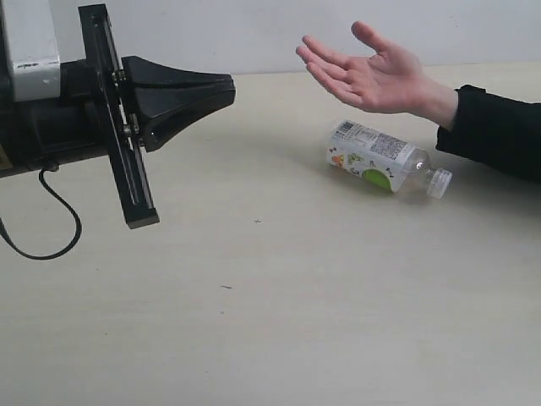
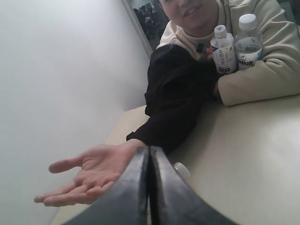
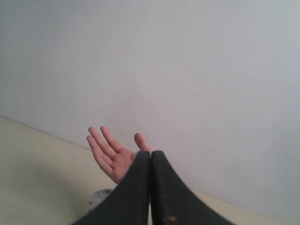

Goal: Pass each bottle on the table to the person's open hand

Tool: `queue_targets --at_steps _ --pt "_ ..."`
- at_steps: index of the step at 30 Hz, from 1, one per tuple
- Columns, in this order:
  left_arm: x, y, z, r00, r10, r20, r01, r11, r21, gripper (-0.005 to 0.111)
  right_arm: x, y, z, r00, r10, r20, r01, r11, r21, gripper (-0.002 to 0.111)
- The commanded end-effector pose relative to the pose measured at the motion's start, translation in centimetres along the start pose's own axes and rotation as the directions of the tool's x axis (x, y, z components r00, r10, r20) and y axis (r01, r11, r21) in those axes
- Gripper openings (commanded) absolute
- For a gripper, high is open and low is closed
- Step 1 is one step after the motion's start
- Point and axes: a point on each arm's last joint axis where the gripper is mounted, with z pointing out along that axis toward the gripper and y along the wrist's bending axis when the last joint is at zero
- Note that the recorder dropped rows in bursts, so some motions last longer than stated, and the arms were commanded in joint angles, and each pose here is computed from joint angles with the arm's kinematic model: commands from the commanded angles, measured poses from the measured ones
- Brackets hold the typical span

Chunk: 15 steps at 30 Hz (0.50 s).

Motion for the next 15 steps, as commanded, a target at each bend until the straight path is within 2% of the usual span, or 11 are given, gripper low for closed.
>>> queue_targets --at_steps 1,9,15 --pt "-0.19 0.28 0.02 1.000 0.007 0.004 -0.007 1.000 -0.007 0.000 0.04 0.03 -0.04 1.000 0.000 0.007 0.000 1.000 -0.001 0.000" --pt "-0.58 0.93 0.18 1.000 0.008 0.022 -0.007 0.999 -0.040 0.000 0.04 0.03 -0.04 1.000 0.000 0.007 0.000 1.000 -0.001 0.000" --pt "0.34 1.18 0.55 0.993 0.017 -0.113 -0.023 0.998 -0.056 0.000 0.04 0.03 -0.04 1.000 0.000 0.007 0.000 1.000 -0.001 0.000"
